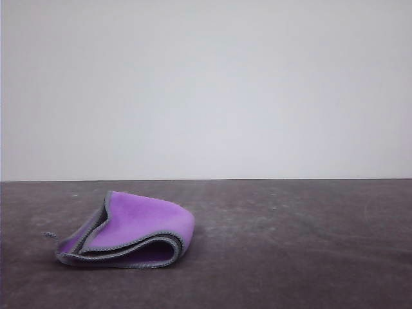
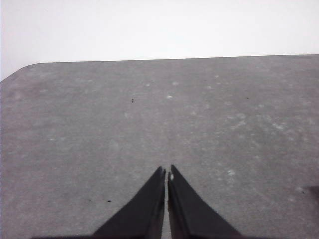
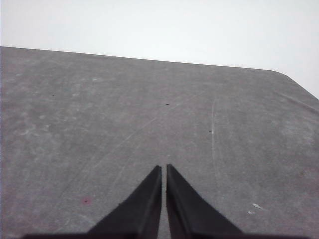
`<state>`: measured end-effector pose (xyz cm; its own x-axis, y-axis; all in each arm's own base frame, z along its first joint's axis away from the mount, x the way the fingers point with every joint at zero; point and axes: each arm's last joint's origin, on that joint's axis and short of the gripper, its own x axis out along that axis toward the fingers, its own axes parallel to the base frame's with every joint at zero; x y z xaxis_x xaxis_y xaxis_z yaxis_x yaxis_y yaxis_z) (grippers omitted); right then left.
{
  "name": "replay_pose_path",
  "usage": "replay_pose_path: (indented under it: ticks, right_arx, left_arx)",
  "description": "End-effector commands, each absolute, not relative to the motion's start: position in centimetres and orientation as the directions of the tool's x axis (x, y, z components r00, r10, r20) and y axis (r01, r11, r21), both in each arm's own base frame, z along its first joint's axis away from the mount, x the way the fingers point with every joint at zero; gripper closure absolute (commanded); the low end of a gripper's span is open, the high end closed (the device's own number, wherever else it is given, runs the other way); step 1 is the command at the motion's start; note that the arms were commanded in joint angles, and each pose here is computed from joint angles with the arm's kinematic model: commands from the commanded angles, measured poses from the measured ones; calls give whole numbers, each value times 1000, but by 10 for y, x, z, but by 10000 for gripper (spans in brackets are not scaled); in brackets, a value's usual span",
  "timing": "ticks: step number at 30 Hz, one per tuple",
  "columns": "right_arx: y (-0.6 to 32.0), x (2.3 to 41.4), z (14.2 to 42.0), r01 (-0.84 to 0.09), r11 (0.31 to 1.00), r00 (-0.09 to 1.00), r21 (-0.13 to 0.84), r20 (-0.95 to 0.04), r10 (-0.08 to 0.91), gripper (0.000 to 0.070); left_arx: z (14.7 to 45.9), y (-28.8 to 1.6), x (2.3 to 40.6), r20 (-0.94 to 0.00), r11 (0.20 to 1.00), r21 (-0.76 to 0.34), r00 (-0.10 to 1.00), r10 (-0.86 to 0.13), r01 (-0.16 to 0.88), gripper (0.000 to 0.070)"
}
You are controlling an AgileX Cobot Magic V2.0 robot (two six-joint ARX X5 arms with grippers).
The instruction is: Fold clothes
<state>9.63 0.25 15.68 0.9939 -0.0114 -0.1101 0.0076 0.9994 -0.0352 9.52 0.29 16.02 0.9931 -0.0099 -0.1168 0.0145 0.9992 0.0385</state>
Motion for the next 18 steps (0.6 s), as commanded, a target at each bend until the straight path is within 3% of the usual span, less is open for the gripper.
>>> replay_pose_path:
  ticks: [1, 18]
  right_arx:
    - [2, 97, 157, 8, 999, 995, -39, -102, -12, 686]
    - [2, 97, 157, 8, 999, 995, -39, -102, -12, 686]
  left_arx:
    - [155, 3, 96, -125, 998, 52, 992, -11, 18, 700]
    - [155, 3, 96, -125, 998, 52, 992, -11, 18, 700]
